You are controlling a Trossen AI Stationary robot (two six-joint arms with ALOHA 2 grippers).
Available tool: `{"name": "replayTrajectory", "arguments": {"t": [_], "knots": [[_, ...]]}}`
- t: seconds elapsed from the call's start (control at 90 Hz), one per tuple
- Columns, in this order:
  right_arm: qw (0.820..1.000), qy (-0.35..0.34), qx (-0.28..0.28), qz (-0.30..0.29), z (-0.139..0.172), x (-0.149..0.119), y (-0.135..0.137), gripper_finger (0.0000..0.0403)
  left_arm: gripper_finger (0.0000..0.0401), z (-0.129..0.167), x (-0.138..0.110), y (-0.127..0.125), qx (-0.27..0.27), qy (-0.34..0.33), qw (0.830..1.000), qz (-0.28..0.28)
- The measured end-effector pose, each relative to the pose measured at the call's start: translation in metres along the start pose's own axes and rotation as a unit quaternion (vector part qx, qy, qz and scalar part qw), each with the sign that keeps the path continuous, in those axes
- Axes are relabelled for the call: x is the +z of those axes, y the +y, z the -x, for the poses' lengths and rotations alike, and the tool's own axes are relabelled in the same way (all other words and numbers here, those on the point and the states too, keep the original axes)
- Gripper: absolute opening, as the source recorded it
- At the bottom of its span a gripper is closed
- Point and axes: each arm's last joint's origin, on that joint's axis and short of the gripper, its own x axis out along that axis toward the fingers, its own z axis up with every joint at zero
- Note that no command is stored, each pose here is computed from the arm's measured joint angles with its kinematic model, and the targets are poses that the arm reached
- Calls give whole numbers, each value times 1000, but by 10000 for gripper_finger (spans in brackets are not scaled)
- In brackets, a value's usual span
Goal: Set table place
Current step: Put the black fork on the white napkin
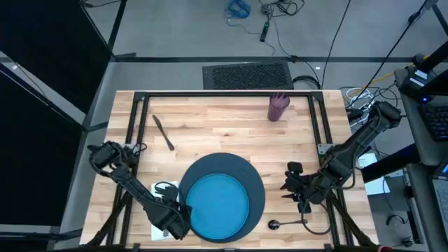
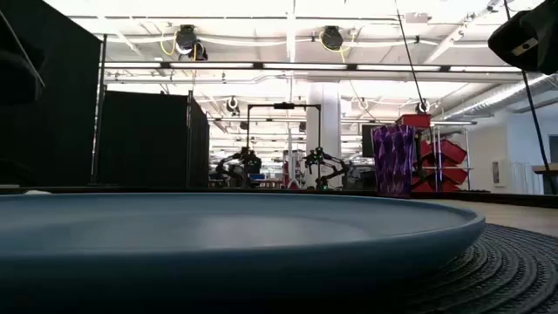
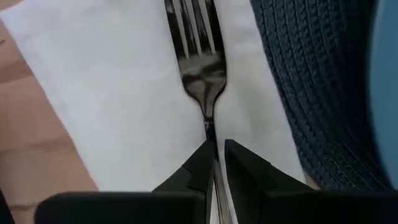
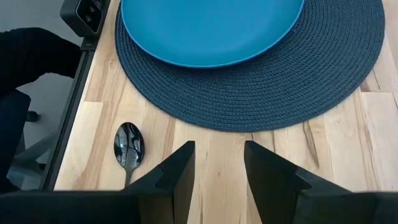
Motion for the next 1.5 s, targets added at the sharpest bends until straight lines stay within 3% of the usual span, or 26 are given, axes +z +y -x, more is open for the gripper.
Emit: {"name": "replayTrajectory", "arguments": {"t": [0.578, 0.778, 1.3, 1.5], "knots": [[1000, 0, 0, 0, 0, 0, 0, 125, 28, -12, 0, 1, -11, 9, 1000, 4], [1000, 1, 0, 1, 0, 0, 0, 125, 15, -12, 0, 1, -11, 13, 1000, -23], [1000, 0, 0, 2, 0, 0, 0, 125, 1, 5, 1, -1, 4, -13, 1000, -22], [1000, 0, 0, 2, 0, 0, 0, 125, 0, 8, 0, 1, 21, 2, 1000, 20]]}}
